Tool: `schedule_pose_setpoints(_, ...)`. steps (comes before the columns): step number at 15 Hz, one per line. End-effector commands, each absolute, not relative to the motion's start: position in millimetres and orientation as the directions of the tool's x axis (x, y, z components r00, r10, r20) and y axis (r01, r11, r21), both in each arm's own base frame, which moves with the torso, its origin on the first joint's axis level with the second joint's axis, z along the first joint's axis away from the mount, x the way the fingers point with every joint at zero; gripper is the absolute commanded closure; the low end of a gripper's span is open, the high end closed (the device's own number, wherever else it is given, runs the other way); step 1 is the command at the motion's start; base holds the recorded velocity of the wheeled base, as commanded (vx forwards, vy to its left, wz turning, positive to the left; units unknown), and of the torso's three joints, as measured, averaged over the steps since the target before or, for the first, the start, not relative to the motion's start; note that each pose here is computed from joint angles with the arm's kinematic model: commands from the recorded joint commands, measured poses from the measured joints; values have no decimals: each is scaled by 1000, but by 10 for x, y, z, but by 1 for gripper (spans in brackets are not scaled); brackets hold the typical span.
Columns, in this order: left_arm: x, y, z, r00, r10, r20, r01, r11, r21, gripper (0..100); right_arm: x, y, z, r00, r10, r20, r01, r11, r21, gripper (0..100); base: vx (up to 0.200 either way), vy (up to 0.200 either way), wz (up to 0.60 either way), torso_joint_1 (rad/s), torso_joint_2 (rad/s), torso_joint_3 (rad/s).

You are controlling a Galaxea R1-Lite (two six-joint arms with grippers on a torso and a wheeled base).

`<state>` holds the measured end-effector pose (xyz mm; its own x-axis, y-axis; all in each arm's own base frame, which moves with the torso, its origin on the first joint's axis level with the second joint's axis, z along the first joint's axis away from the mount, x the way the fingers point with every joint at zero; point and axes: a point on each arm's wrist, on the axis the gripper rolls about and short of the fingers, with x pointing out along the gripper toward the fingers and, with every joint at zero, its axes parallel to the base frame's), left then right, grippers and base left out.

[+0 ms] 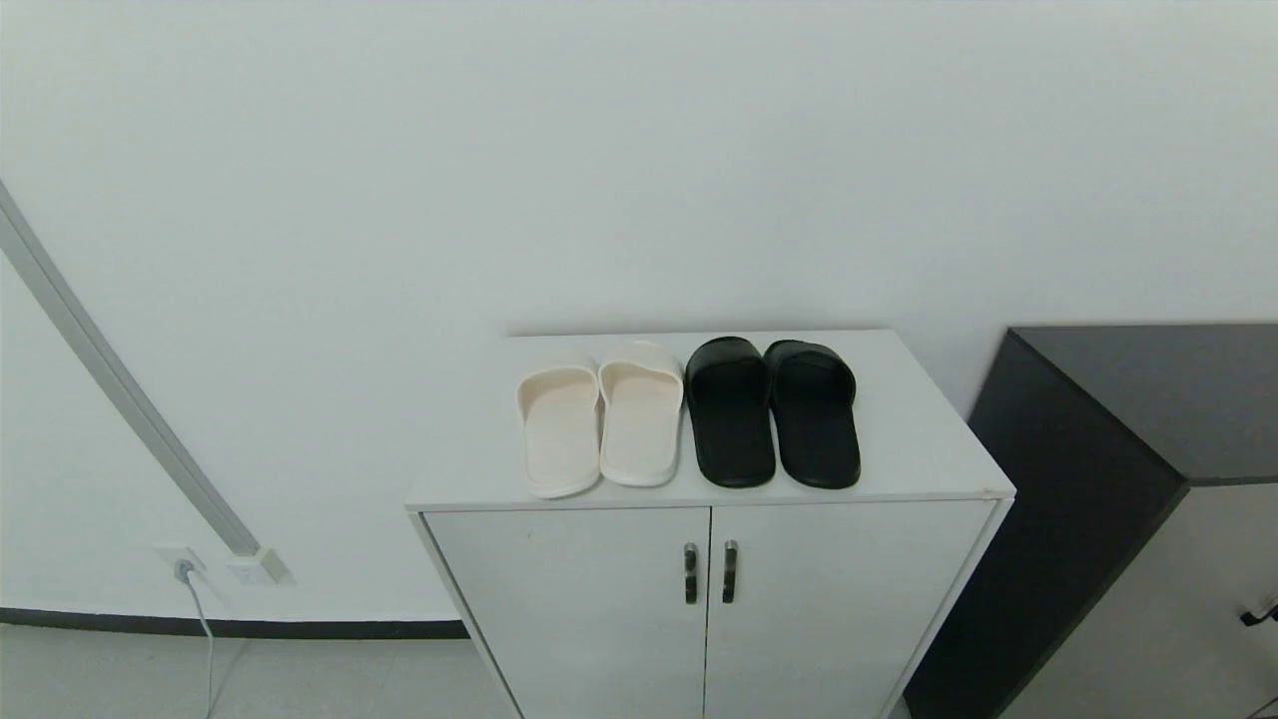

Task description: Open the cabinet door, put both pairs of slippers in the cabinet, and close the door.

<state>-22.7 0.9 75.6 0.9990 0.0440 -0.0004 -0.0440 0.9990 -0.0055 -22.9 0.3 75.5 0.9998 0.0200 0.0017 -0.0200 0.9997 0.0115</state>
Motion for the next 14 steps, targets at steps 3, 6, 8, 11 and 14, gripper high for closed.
schedule_pose_setpoints(3, -227, 9, 757, 999, 44, 0, -44, 999, -6, 100, -228, 0, 753, 1000, 5, -2, -5, 1000, -21, 0, 0, 0, 0, 0, 0, 0)
schedule_pose_setpoints(6, -227, 9, 757, 999, 43, 0, -43, 999, -6, 100, -228, -3, 756, 1000, -6, 2, 6, 1000, -26, 0, 0, 0, 0, 0, 0, 0)
schedule_pose_setpoints(8, -227, 9, 757, 999, 43, 0, -43, 999, -8, 100, -338, 1, 1152, 986, 27, 163, -39, 997, 65, 0, 0, 0, 0, 0, 0, 0)
schedule_pose_setpoints(11, -227, 9, 757, 999, 43, 0, -43, 999, -6, 100, -194, 7, 1551, 995, 98, -9, -95, 981, 170, 0, 0, 0, 0, 0, 0, 0)
schedule_pose_setpoints(14, -227, 9, 757, 999, 43, 0, -43, 999, -6, 100, 329, 39, 1604, 973, 147, -178, -120, 981, 155, 0, 0, 0, 0, 0, 0, 0)
